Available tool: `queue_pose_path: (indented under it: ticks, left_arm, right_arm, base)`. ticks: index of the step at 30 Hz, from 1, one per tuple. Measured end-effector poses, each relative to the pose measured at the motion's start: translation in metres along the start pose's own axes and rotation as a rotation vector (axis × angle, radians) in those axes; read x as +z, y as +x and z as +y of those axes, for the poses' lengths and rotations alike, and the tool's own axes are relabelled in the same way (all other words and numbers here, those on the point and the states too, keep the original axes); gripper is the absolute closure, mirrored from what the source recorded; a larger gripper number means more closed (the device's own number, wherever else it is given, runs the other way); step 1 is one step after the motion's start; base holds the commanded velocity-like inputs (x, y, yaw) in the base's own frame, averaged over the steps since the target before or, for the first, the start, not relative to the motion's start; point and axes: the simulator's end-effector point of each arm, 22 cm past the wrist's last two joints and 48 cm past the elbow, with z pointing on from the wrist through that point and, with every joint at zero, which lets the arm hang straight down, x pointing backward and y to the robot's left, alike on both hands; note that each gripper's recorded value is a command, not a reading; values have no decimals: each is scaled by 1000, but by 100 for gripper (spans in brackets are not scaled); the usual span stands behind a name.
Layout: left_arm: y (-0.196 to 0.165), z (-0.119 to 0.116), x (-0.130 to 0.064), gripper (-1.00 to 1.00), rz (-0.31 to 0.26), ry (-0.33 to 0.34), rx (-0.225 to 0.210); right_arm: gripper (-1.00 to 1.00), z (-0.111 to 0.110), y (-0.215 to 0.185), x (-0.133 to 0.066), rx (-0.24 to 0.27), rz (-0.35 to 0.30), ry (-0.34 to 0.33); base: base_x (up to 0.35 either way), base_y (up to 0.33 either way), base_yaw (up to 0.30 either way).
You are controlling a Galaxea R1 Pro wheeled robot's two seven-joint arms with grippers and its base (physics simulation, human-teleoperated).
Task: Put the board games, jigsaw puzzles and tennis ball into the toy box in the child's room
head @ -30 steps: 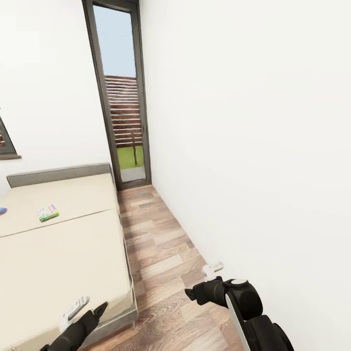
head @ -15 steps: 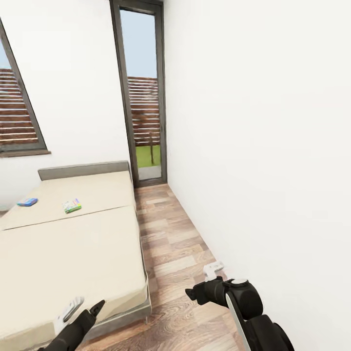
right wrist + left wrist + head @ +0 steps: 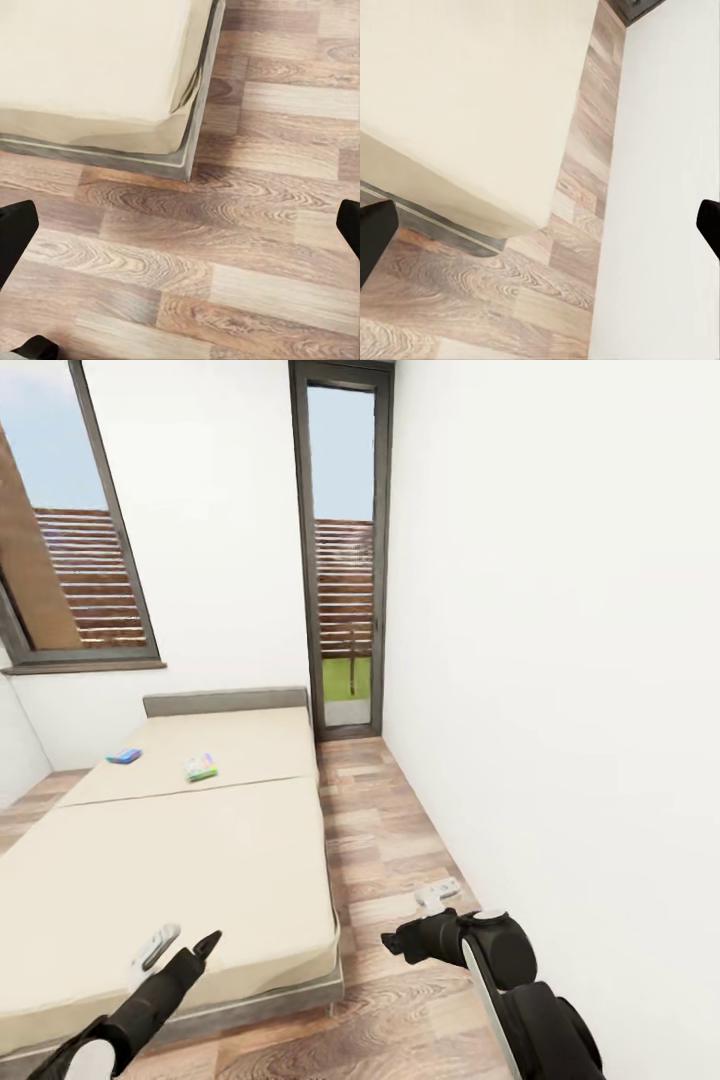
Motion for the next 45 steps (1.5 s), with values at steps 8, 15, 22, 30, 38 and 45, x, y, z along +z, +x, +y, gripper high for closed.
queue_pose_path:
  ticks: [8,15,22,30,38,45]
  left_arm:
    - [-10,-21,34,-100,13,4,-11]
    - [-1,-33,52,-100,48,9,-6]
    - [11,-39,52,-100,68,20,14]
    - [19,-44,43,-100,71,36,36]
    - [21,-44,40,-100,72,38,41]
    - [23,-38,37,-100,74,29,45]
  right_arm:
    - [-100,-9,-24,-3,-14,-32,16]
    - [-100,-13,-26,-4,-16,-34,22]
    - [-100,-15,-23,-3,-17,-28,24]
    - [-100,-29,-16,-5,-27,-15,46]
    - [-100,-35,-14,-6,-31,-12,58]
    - [-100,-38,-16,-9,-33,-17,65]
  base:
    - [0,0,294]
    - [0,0,295]
    - [0,0,295]
    - [0,0,293]
    - [0,0,249]
    - [0,0,237]
